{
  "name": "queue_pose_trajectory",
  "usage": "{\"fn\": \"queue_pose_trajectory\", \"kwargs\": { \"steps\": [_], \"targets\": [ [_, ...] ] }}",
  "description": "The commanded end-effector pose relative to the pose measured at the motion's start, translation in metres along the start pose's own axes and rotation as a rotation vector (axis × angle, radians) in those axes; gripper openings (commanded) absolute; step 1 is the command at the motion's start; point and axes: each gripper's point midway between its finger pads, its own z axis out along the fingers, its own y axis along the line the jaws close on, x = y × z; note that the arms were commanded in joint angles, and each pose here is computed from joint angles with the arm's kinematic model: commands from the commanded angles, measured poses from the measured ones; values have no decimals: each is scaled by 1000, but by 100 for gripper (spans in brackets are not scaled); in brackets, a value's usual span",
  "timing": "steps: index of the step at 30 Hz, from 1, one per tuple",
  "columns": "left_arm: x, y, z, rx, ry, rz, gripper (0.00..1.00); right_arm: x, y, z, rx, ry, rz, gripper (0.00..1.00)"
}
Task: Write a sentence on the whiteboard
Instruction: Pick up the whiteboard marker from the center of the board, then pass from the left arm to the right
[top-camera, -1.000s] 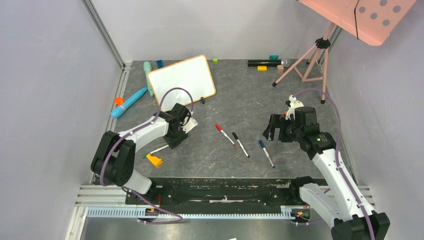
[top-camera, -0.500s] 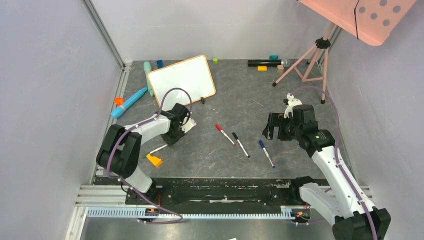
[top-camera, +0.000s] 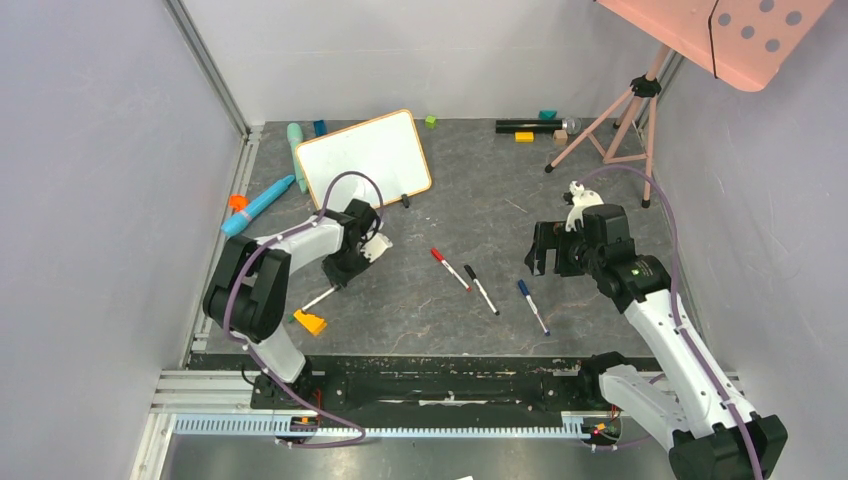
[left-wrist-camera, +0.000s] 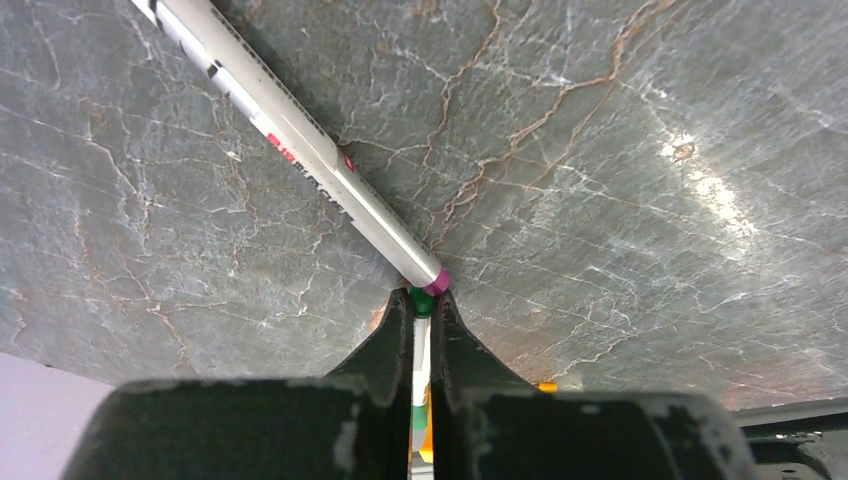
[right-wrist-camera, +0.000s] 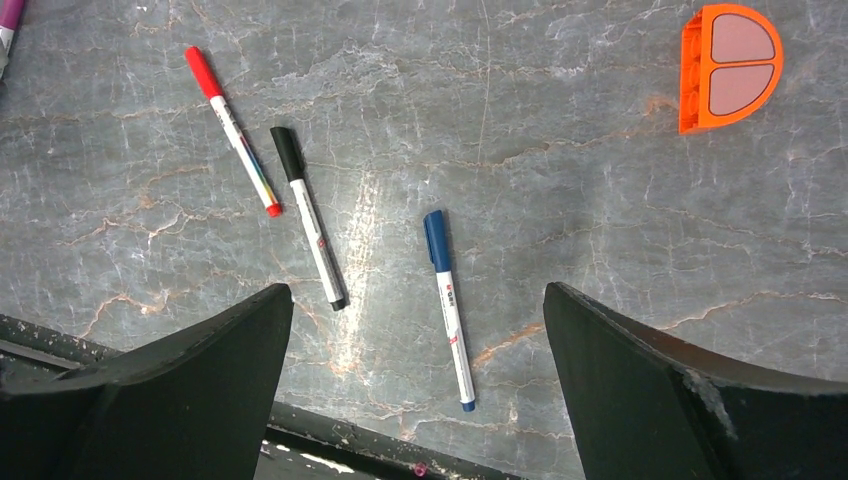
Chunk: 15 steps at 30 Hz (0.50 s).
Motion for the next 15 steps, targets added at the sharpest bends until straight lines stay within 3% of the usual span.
{"fn": "queue_pose_trajectory", "kwargs": {
  "steps": [1,11,15],
  "targets": [
    [-17,17,-26,-60,-73,-38,2,-22,4,-7,-2,-63,-30,98],
    [-71,70,-146,-332,-380,-306,2,-44,25,-7,-95,-133,-44,98],
    [-91,60,-200,-230,-588,-494,2,-52,45,-6,-198,-164,-42,98]
  ]
}}
